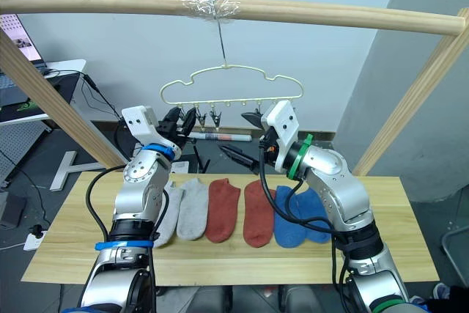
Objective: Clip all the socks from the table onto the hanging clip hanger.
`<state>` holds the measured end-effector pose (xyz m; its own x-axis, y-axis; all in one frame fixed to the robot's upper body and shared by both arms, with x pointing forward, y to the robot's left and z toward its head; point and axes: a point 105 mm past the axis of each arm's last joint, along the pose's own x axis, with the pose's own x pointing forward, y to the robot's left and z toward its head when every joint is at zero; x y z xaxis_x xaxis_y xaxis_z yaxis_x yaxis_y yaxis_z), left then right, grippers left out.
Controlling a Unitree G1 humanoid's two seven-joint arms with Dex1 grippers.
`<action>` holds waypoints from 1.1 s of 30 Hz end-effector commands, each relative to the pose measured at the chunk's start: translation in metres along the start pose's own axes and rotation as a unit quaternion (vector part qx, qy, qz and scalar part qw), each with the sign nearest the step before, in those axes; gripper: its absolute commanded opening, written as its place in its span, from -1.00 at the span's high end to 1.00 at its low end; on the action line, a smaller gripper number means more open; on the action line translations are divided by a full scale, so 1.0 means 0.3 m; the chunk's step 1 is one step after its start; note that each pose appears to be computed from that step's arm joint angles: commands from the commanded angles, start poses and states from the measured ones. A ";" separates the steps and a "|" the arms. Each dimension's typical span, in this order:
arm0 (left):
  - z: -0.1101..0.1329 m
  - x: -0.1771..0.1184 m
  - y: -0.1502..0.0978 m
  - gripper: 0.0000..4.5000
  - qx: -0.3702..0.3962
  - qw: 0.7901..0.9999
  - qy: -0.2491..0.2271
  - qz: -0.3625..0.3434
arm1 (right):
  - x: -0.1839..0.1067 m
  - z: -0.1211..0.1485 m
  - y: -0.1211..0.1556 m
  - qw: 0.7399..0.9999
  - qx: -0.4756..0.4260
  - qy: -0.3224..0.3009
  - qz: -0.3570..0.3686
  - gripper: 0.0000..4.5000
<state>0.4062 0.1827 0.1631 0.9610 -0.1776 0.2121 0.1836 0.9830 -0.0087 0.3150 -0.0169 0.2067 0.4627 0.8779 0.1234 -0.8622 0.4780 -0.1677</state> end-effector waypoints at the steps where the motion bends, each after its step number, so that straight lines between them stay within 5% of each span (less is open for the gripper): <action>1: 0.056 0.010 0.004 0.13 0.007 0.999 -0.032 -0.003 | -0.001 0.064 -0.002 0.999 -0.023 -0.030 0.004 -1.00; 13: 0.060 0.016 0.007 0.13 0.019 0.999 -0.036 -0.004 | -0.004 0.063 -0.007 0.999 -0.026 -0.029 0.003 -1.00; 21: 0.047 0.009 0.010 0.89 0.011 0.999 -0.033 -0.005 | -0.006 0.068 -0.018 0.999 -0.019 -0.033 -0.004 -1.00; 26: 0.046 0.011 0.009 1.00 0.009 0.999 -0.032 -0.007 | -0.014 0.048 -0.024 1.000 -0.019 -0.020 -0.012 -1.00; 29: 0.043 0.011 0.003 1.00 0.007 0.999 -0.029 -0.014 | -0.031 0.007 -0.038 0.999 -0.019 0.003 -0.032 -1.00; 33: 0.027 0.002 -0.002 1.00 0.011 0.999 -0.016 -0.026 | -0.206 -0.288 -0.101 0.979 -0.007 0.155 -0.135 -1.00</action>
<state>0.4068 0.1787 0.1639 0.9482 -0.2239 0.2252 0.2279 0.9737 0.0084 0.3282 -0.0609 0.1498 0.6500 0.7584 -0.0474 -0.7540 0.6359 -0.1646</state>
